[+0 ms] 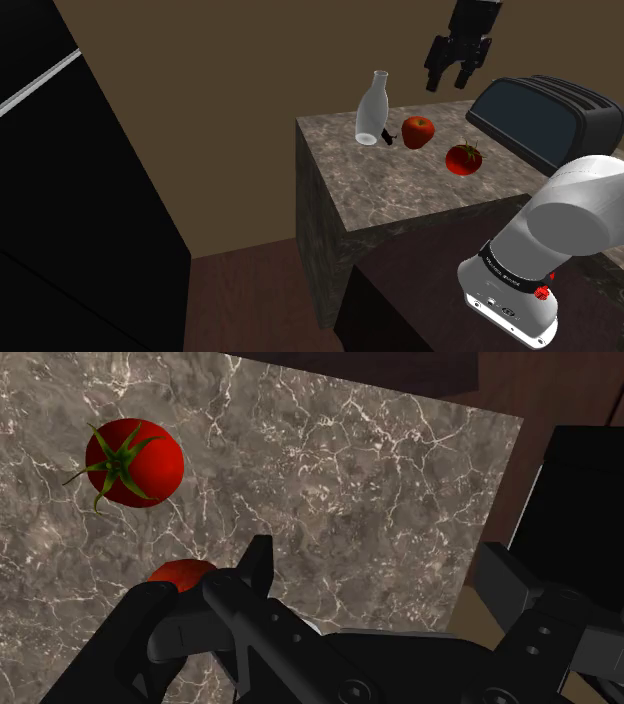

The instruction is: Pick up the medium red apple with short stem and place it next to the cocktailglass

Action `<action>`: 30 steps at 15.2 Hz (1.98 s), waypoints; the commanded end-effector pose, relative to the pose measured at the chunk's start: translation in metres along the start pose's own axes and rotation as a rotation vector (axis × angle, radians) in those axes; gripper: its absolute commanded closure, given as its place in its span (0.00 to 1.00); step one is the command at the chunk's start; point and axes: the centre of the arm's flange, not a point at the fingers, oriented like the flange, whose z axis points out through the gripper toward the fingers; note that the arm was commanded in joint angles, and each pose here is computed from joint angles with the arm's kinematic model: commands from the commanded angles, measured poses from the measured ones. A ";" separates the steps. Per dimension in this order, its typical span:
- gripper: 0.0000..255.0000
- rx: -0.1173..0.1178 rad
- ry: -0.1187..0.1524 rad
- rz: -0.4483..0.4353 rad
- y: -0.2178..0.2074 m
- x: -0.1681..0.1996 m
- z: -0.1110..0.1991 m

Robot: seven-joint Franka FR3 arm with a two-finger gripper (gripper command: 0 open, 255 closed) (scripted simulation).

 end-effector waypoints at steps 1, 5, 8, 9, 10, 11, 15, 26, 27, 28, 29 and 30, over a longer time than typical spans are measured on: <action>0.00 0.000 0.000 0.000 0.000 0.000 0.000; 0.00 -0.033 0.026 -0.001 0.028 0.026 0.028; 0.00 -0.057 0.046 -0.002 0.050 0.046 0.048; 0.00 -0.066 0.053 -0.002 0.058 0.053 0.054; 0.00 -0.074 0.059 -0.003 0.065 0.060 0.060; 0.00 -0.082 0.066 -0.003 0.072 0.066 0.066; 0.00 -0.115 0.092 -0.004 0.103 0.094 0.090; 0.00 -0.172 0.137 -0.006 0.160 0.146 0.147; 0.00 -0.172 0.137 -0.006 0.161 0.147 0.152; 0.00 -0.172 0.137 -0.006 0.162 0.148 0.158; 0.00 -0.172 0.137 -0.006 0.163 0.149 0.163; 0.00 -0.172 0.137 -0.006 0.164 0.149 0.166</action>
